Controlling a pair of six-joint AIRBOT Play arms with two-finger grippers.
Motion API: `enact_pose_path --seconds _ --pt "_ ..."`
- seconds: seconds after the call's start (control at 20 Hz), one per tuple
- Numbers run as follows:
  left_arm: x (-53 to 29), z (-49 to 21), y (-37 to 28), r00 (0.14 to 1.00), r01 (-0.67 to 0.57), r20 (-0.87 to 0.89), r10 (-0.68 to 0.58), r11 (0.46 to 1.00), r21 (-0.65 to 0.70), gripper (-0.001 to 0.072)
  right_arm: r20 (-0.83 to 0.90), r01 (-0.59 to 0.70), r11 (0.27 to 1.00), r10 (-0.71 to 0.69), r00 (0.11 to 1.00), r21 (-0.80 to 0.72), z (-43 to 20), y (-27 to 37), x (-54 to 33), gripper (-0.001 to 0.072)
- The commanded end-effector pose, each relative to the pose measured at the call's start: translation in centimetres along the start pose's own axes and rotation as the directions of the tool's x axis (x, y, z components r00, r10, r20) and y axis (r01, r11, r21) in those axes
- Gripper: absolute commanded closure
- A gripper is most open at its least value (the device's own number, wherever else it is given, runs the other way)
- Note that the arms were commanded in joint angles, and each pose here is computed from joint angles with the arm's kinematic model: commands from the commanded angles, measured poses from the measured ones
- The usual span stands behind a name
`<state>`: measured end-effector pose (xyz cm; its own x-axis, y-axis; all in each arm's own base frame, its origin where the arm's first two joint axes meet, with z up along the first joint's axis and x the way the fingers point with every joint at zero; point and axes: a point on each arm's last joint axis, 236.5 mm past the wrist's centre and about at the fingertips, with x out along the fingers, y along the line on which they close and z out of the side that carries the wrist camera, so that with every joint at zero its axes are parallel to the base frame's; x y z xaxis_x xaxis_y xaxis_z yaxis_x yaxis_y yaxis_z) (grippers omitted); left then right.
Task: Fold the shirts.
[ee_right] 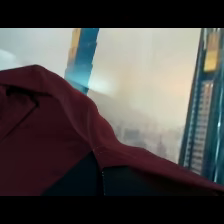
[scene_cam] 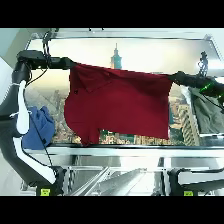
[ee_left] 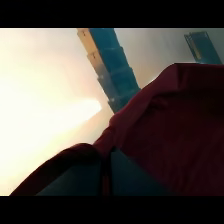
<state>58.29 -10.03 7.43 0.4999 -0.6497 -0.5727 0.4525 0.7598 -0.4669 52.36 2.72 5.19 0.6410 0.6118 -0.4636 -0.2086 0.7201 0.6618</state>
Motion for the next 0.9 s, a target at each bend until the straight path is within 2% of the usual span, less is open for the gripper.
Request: enact_pose_path --seconds 0.0,0.2,0.45,0.65,0.85 --pt "0.4 -0.6 1.0 0.996 -0.033 -0.083 0.034 0.999 0.012 0.0688 -0.033 0.028 1.000 -0.027 0.999 0.005 0.2 -1.6 0.6 0.0694" --pt "1.3 -7.3 4.3 0.948 -0.143 -0.290 0.128 0.989 -0.032 0.0688 -0.208 0.183 0.983 -0.186 0.960 -0.032 -4.3 -6.3 0.7 0.0694" --pt "1.7 -13.6 6.0 0.884 -0.206 -0.447 0.137 0.973 -0.108 0.0688 -0.355 0.197 0.980 -0.195 0.914 -0.033 -8.7 -8.2 1.4 0.0694" --pt "1.3 -14.7 7.7 0.832 -0.322 -0.498 0.245 0.944 -0.073 0.0688 -0.461 0.287 0.957 -0.274 0.844 -0.044 -11.3 -9.5 0.6 0.0694" --pt "0.6 -15.6 9.0 0.771 -0.416 -0.541 0.335 0.909 -0.030 0.0688 -0.453 0.362 0.929 -0.354 0.818 -0.073 -11.2 -11.0 0.4 0.0694"
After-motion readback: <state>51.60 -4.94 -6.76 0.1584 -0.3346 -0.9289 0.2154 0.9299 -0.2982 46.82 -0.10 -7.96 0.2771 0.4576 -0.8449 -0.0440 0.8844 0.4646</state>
